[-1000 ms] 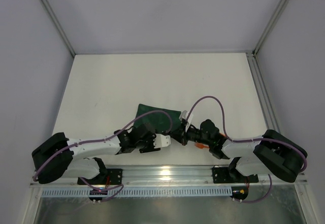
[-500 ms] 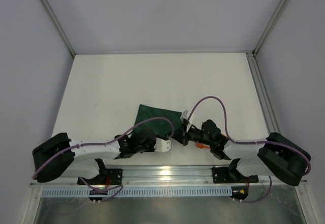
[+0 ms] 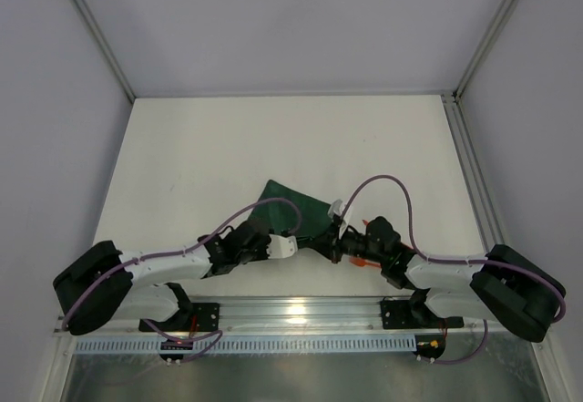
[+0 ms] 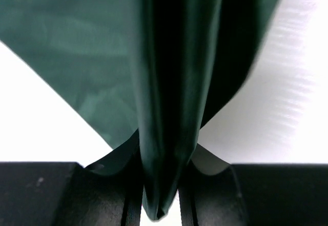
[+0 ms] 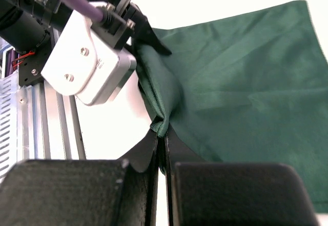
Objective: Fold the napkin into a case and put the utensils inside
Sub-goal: Fold the lower triangle-folded napkin at the center of the board.
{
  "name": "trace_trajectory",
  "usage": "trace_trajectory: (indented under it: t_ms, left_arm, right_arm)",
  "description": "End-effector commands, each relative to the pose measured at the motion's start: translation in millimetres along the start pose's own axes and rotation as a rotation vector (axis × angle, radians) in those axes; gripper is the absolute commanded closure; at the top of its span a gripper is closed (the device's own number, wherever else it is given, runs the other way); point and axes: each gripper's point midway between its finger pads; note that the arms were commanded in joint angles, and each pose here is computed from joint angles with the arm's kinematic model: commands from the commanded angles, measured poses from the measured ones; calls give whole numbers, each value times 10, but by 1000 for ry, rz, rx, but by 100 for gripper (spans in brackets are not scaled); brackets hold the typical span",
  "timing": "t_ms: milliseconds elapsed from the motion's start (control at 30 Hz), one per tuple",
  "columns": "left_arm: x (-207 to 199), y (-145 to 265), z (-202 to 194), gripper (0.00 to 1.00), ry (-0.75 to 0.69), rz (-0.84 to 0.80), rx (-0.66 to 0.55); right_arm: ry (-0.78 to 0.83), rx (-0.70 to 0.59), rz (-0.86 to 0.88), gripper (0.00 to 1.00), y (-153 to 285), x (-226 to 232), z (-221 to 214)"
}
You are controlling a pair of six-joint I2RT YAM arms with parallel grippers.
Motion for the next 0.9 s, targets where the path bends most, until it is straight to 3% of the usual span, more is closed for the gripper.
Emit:
trace_trajectory:
  t_ms: [0, 300, 500, 567, 867]
  left_arm:
    - [-106, 36, -461, 71, -44, -59, 146]
    - [-112, 29, -544, 77, -67, -79, 164]
    - [-148, 76, -417, 100, -53, -146, 151]
    - [-107, 135, -256, 100, -21, -183, 134]
    - [-429, 805, -392, 100, 51, -499, 384]
  right_arm:
    - [-6, -37, 3, 96, 23, 9, 77]
    - [-23, -34, 8, 96, 43, 34, 34]
    - [-33, -27, 20, 96, 46, 64, 14]
    - [-37, -25, 28, 96, 42, 73, 21]
    - [-134, 12, 120, 96, 75, 266, 47]
Point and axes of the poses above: each gripper's point midway between its finger pads, its own y axis back along the fingers, its own x axis along the line the jaws close on, z = x × y, and after that the axes turned 14 degrees about y, right-handed
